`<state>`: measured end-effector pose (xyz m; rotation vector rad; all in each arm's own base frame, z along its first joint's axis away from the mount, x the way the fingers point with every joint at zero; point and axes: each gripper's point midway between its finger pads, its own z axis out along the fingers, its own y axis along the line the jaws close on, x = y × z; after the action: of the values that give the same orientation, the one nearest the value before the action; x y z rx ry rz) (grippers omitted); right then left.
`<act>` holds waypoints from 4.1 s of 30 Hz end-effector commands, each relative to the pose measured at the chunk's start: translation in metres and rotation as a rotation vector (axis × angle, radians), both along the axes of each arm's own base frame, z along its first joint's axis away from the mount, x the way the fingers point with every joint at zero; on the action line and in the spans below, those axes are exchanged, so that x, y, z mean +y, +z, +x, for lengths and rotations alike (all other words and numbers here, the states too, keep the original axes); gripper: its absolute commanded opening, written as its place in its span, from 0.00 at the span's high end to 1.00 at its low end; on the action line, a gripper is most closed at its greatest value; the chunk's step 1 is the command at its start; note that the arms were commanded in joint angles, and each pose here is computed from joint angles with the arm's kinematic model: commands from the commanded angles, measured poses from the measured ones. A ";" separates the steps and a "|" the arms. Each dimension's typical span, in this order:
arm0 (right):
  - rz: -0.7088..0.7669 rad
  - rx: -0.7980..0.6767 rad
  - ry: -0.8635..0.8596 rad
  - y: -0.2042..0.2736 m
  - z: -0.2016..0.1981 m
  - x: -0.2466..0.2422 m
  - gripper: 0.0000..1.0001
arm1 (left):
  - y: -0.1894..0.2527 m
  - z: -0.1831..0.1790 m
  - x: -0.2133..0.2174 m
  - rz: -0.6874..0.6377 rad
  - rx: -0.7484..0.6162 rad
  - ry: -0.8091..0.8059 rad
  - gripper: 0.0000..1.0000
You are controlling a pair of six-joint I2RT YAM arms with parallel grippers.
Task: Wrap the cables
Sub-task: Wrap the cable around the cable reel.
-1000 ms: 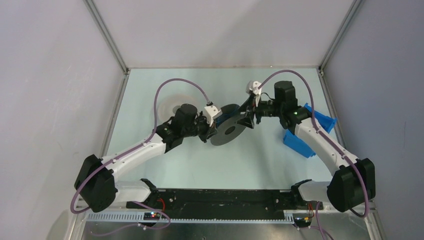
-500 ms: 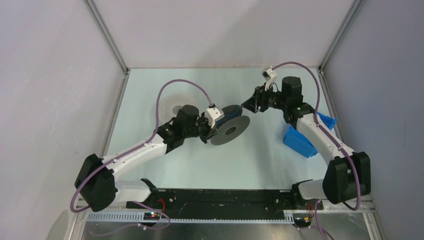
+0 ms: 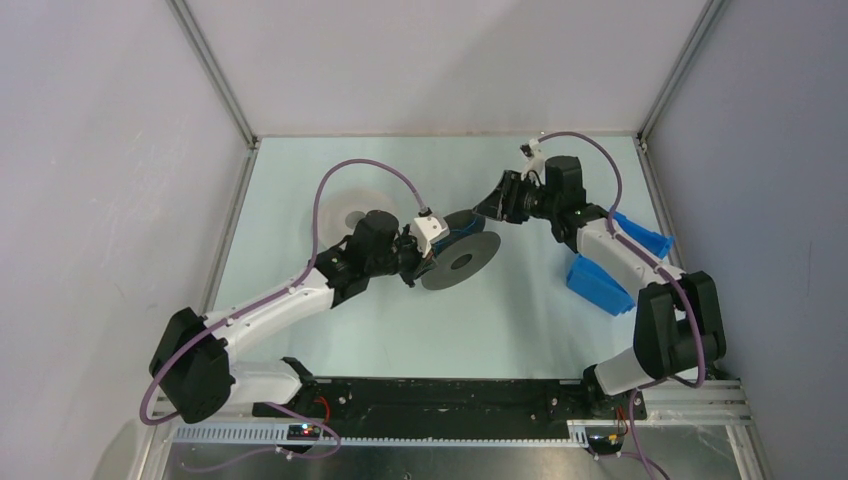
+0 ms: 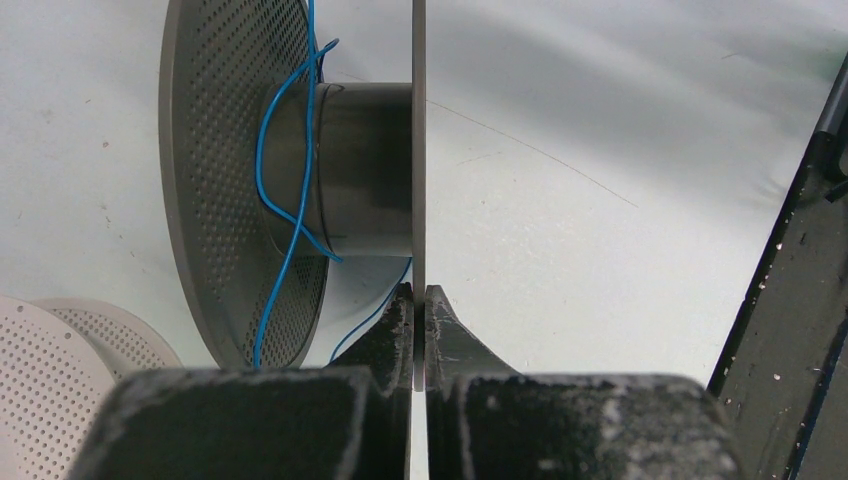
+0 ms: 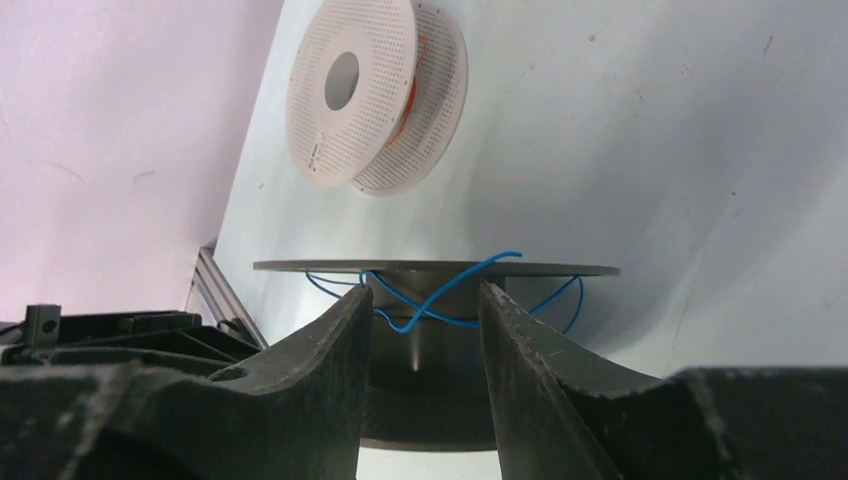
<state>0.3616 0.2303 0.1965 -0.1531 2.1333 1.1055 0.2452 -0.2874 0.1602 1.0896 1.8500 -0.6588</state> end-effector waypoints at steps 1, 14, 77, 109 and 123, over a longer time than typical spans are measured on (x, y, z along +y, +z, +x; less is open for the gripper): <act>0.063 -0.030 -0.023 0.019 0.012 0.012 0.53 | 0.003 0.000 0.000 0.005 -0.032 -0.008 1.00; 0.075 0.030 -0.057 0.005 0.017 0.020 0.71 | 0.004 0.000 -0.001 -0.010 -0.020 -0.002 1.00; -0.112 -0.115 -0.225 -0.044 -0.010 -0.064 1.00 | 0.058 0.075 0.067 -0.981 0.543 0.403 1.00; -0.237 -0.603 0.312 -0.028 -0.177 0.105 1.00 | 0.035 0.086 0.059 -0.978 0.499 0.511 1.00; -0.207 -0.675 0.189 0.040 -0.104 0.146 1.00 | 0.028 0.086 0.023 -0.950 0.521 0.448 1.00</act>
<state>0.2155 0.3778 0.2071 -0.8544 1.6712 0.8012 0.3251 -0.2533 0.1547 -0.2192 1.8659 -1.3851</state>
